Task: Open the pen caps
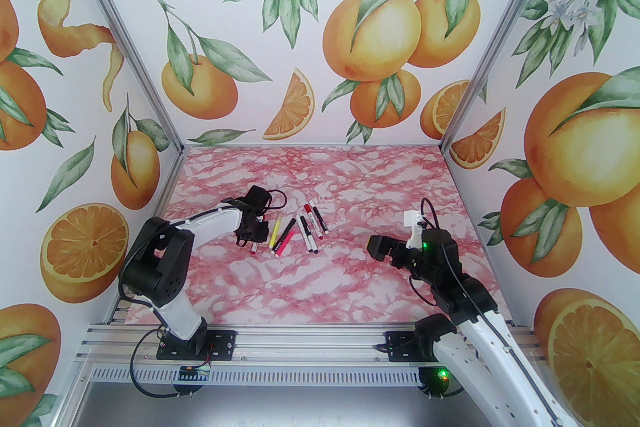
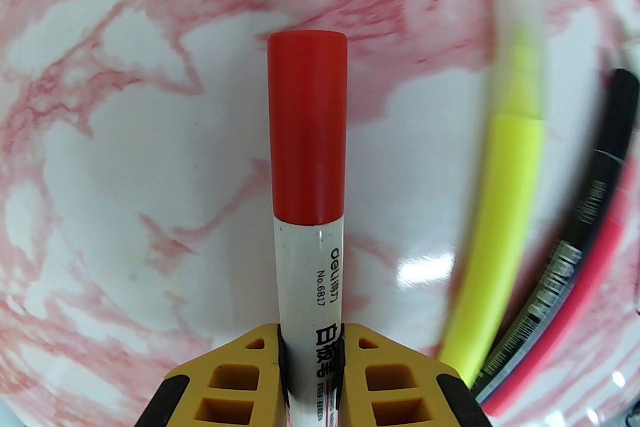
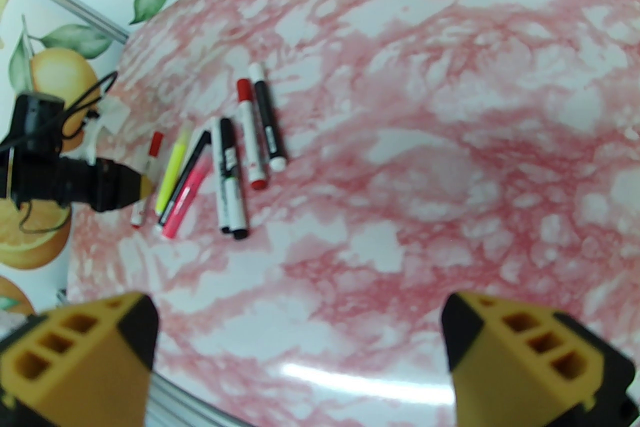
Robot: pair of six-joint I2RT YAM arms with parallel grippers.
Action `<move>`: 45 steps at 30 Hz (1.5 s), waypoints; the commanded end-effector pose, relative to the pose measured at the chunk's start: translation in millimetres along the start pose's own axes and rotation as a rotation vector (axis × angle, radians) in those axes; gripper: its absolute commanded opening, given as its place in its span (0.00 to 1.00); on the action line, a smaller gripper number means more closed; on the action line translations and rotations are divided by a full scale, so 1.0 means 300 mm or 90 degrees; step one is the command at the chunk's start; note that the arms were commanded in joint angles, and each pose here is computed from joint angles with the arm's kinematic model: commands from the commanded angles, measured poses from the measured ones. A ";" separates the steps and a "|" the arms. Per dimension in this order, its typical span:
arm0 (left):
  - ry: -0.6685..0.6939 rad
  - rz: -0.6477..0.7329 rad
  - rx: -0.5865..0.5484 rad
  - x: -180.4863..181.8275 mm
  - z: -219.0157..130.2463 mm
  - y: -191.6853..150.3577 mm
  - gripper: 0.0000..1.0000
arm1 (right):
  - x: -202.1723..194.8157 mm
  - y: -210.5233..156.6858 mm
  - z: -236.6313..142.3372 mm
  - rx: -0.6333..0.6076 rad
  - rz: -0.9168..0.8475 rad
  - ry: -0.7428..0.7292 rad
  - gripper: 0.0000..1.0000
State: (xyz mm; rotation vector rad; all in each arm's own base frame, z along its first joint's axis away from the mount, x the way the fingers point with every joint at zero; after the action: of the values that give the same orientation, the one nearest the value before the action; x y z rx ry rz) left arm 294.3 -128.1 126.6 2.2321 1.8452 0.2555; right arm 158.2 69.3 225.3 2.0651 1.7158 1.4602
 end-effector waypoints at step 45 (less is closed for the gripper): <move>-0.511 0.319 -0.146 -0.553 -0.368 0.078 0.16 | 0.163 0.139 -0.005 -0.054 0.210 0.239 0.67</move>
State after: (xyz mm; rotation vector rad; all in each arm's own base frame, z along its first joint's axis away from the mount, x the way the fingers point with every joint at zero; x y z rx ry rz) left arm 253.8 -283.1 221.0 2.1745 0.8942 -0.3066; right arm 177.2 86.4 266.4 2.2895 1.4294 1.9485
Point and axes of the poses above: each hand's point on the last joint's axis, 136 mm out from that joint toward the fingers, its own z axis out along the fingers, its own x axis along the line the jaws close on, y = z × x, the point moved 9 cm from there along -z, back along the fingers, and after that the axes turned 3 degrees about z, right-handed, at the moved point
